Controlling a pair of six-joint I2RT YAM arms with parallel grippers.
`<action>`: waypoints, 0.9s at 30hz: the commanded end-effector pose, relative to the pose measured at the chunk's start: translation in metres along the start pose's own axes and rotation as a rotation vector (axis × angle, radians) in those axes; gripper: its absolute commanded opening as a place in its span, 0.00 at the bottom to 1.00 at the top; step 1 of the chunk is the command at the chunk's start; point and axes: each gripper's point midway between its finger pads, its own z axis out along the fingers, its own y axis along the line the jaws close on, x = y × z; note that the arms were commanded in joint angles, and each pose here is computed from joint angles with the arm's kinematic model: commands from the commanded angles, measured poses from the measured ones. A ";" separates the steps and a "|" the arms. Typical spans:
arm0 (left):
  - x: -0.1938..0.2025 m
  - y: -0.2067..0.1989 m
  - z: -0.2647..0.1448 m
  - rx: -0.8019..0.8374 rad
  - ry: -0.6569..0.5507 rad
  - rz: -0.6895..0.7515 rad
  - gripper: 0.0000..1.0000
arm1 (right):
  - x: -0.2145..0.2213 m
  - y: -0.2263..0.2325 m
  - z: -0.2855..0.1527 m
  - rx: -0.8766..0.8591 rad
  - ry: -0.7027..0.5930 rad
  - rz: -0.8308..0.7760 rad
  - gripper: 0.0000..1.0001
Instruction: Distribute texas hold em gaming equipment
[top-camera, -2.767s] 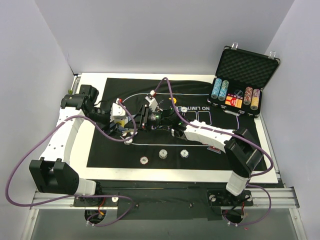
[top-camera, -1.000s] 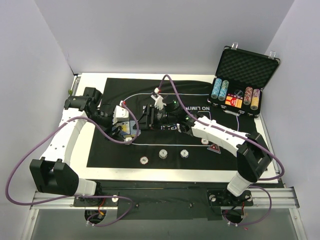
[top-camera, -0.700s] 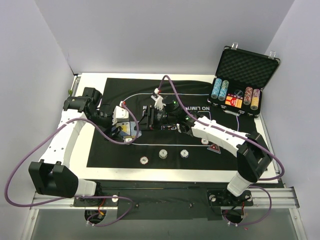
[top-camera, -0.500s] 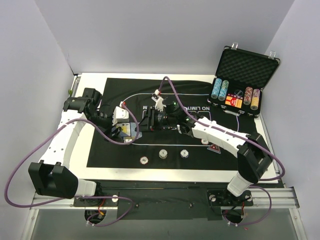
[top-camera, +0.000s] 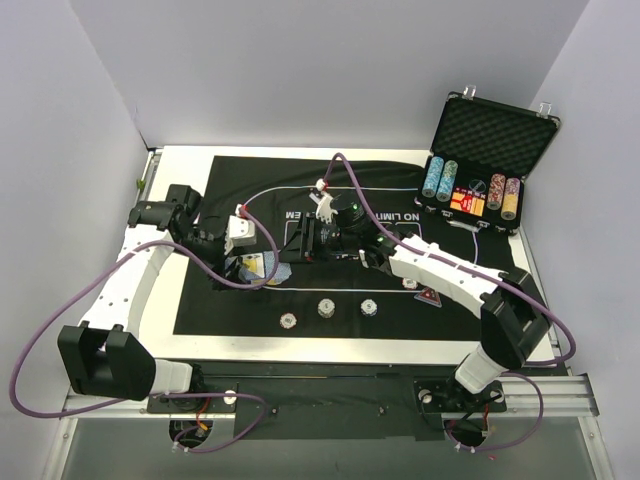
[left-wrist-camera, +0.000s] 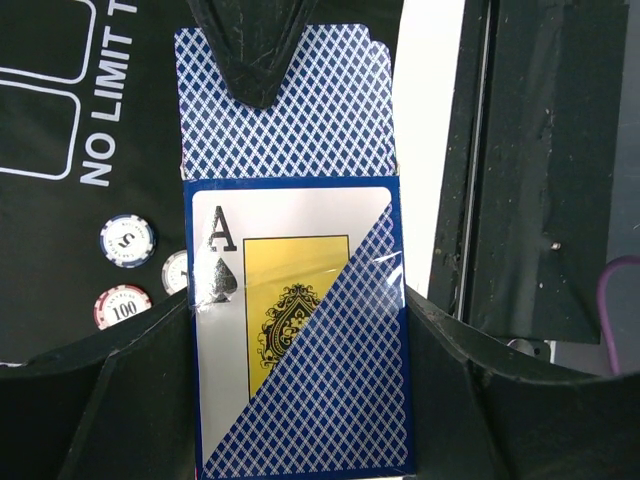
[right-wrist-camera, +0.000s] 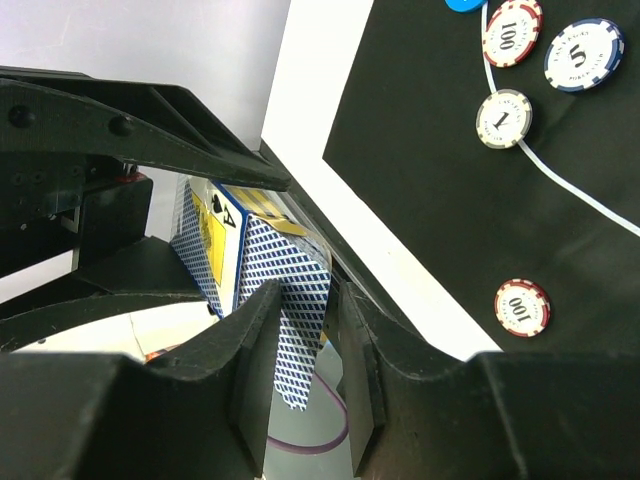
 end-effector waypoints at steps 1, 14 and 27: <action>-0.030 -0.008 -0.006 0.004 -0.150 0.027 0.00 | -0.010 0.016 -0.015 -0.033 -0.046 -0.035 0.26; -0.032 -0.007 -0.013 0.005 -0.197 0.004 0.00 | -0.014 0.008 -0.033 -0.006 -0.074 -0.034 0.26; -0.031 -0.011 -0.013 0.020 -0.195 0.008 0.00 | -0.027 0.010 -0.047 0.002 -0.101 -0.039 0.26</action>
